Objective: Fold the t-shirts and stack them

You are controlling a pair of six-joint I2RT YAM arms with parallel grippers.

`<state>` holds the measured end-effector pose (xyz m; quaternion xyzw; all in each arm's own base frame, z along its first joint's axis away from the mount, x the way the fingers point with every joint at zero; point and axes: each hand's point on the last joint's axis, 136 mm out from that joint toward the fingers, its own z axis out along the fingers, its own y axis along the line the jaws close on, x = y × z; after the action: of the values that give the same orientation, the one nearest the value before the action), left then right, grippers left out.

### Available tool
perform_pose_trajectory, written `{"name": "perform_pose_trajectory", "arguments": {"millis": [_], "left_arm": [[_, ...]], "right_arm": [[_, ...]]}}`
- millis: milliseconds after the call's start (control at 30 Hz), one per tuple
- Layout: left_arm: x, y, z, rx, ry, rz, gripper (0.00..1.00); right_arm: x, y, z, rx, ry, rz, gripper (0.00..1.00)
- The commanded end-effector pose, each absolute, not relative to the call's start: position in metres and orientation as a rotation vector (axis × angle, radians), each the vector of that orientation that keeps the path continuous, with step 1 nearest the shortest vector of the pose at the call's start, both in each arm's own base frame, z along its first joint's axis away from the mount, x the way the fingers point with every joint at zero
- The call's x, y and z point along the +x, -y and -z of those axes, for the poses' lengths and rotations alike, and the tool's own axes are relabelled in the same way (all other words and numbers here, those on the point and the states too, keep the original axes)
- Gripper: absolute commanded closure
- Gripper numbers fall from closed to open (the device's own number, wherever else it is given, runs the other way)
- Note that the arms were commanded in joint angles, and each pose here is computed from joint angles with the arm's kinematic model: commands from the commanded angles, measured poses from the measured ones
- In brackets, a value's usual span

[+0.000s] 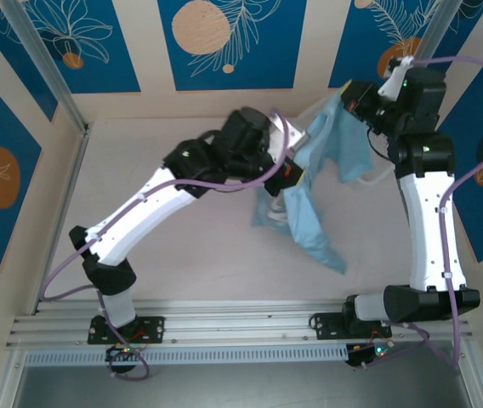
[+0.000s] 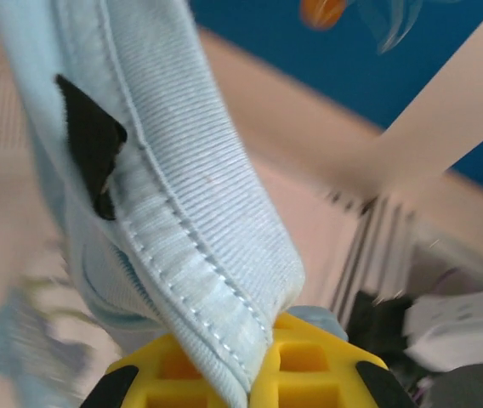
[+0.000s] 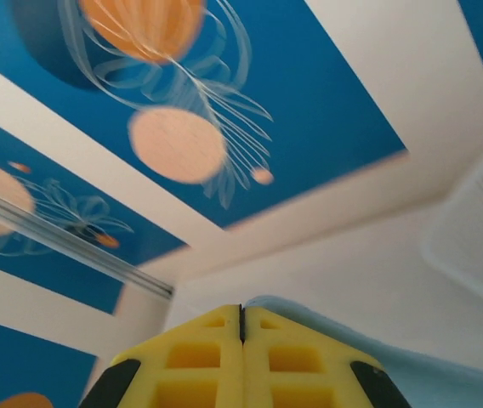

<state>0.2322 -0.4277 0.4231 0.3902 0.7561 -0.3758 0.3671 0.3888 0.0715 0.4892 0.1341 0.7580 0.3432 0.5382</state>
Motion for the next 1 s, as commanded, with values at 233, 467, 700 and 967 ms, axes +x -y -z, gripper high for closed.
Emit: {"name": "perform_pose_trajectory", "arguments": {"millis": [233,467,700,967], "left_arm": [[0.385,0.243,-0.338,0.106,-2.336,0.757,1.0],[0.39,0.088,-0.174,-0.432,-2.729,0.355,0.46],[0.323,0.072,-0.14,-0.51,-2.854,0.293,0.33],[0.218,0.102,-0.083,-0.78,-3.095,0.48,0.34]], "right_arm": [[0.495,-0.222,-0.416,0.014,-2.096,-1.183,0.88],[0.49,-0.298,-0.313,-0.005,-2.43,-1.158,0.42],[0.414,-0.262,-0.233,0.228,-2.667,-1.005,0.42],[0.285,-0.202,-0.113,0.576,-3.003,-0.801,0.48]]}}
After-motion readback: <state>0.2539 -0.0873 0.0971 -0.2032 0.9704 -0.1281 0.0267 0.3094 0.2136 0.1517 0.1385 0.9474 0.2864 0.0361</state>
